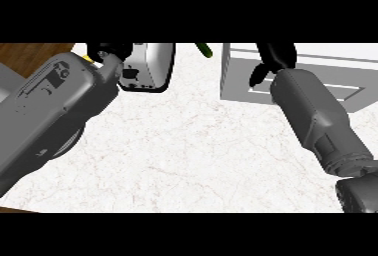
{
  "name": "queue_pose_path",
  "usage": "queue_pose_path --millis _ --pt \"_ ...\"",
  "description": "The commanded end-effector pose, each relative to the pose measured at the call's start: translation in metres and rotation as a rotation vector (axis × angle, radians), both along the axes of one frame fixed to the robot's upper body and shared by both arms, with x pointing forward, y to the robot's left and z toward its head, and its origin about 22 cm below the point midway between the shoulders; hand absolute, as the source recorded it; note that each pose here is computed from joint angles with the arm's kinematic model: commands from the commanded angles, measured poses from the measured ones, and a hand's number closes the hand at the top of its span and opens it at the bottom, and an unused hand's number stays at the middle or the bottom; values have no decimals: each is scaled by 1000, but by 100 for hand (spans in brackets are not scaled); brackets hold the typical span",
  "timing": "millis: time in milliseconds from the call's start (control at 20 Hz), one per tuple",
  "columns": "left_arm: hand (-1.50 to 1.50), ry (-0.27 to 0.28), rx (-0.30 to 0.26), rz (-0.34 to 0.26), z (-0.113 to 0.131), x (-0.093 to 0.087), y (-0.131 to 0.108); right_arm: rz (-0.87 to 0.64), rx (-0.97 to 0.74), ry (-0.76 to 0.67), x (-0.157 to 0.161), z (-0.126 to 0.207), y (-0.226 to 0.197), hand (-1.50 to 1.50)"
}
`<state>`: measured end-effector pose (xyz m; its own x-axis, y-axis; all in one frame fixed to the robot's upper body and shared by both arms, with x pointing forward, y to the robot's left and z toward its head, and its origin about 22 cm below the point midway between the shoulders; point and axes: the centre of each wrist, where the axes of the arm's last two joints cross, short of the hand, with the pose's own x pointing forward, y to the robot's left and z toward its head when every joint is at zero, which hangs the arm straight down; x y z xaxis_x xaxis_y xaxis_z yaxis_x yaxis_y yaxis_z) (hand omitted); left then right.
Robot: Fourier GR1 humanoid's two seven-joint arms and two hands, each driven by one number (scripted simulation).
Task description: Pick up the can, place it into the drawer and close the drawer
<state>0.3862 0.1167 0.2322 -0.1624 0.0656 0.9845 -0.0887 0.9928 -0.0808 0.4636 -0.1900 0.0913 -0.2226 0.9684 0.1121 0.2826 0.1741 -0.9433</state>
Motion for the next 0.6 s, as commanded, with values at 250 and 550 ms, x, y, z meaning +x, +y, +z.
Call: queue_pose_path --millis 250,550 --pt "-150 -3 4 14 -7 -4 6 88 542 25 7 20 19 -150" --pt "-150 15 1 -13 -6 -12 4 105 656 24 10 31 -9 -150"
